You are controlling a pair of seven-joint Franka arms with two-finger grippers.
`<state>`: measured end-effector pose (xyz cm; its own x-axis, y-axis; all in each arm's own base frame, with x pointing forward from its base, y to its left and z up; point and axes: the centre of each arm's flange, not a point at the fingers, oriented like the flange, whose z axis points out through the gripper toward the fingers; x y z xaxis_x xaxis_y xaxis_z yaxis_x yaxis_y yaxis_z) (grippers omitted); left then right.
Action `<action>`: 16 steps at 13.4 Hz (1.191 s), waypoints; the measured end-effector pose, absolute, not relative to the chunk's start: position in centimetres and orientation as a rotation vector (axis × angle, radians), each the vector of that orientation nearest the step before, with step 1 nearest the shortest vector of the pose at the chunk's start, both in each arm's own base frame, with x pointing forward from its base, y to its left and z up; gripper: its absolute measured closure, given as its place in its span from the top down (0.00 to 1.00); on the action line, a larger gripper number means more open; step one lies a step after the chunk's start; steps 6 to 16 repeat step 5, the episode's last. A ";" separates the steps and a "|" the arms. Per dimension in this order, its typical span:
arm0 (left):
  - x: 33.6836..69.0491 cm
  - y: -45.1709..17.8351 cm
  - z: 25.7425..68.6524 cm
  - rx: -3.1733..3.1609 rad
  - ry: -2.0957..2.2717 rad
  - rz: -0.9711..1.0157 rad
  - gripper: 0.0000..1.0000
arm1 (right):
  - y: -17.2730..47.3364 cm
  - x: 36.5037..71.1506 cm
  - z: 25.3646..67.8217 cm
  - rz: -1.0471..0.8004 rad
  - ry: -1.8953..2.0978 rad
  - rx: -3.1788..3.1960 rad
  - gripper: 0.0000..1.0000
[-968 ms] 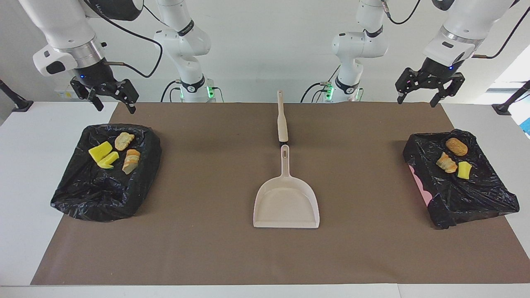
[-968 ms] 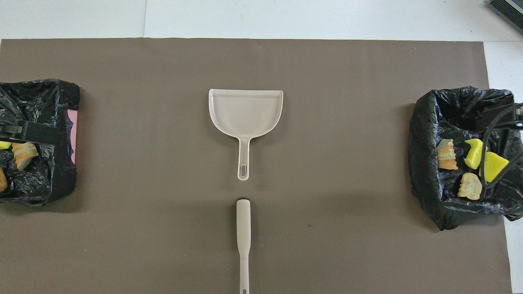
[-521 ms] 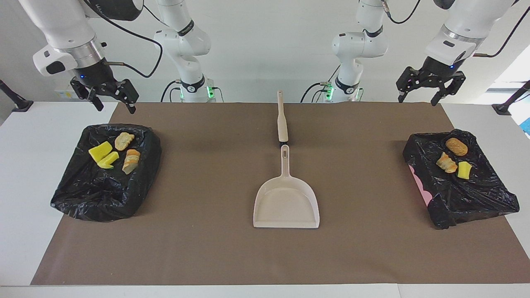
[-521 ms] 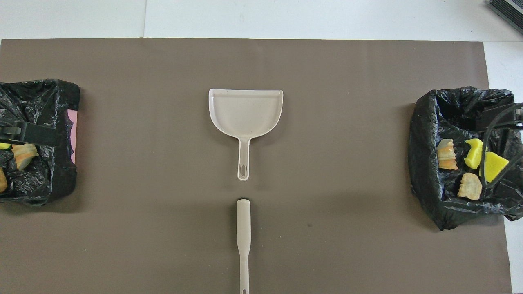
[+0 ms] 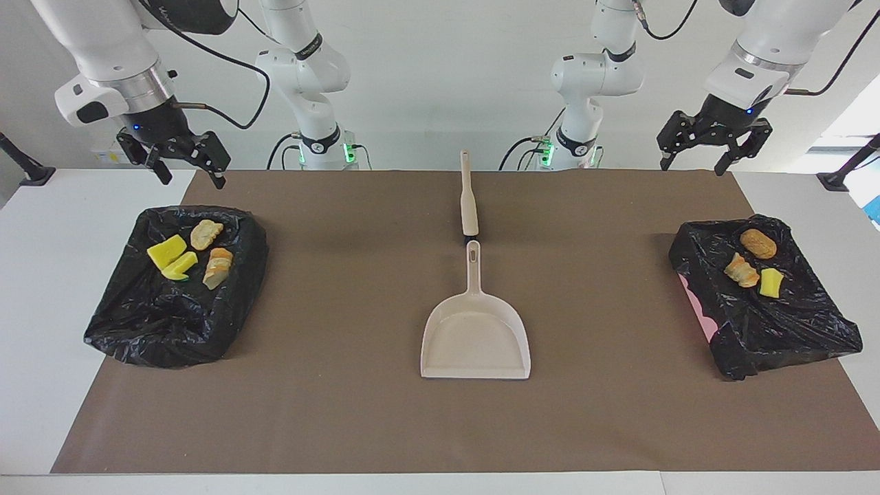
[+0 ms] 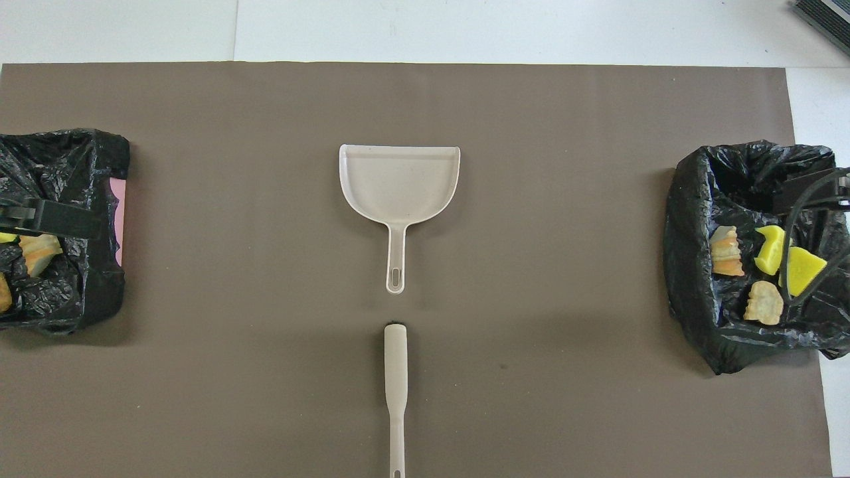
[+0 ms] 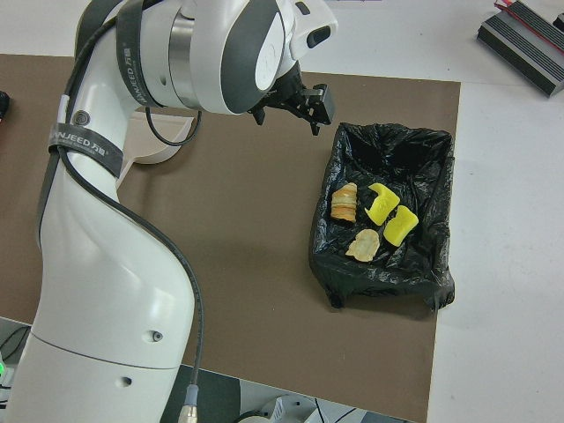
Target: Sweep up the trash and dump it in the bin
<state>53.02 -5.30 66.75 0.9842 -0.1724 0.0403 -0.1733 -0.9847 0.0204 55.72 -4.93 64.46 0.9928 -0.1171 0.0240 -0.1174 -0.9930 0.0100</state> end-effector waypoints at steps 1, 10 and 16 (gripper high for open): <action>53.0 -5.3 66.7 3.105 -0.271 0.059 1.00 | -4.9 55.7 64.5 0.037 -0.184 3.125 1.00; 53.0 -5.3 66.6 3.106 -0.270 0.052 1.00 | -4.9 55.7 64.5 0.037 -0.184 3.125 1.00; 53.0 -5.3 66.6 3.106 -0.270 0.052 1.00 | -4.9 55.7 64.5 0.037 -0.184 3.125 1.00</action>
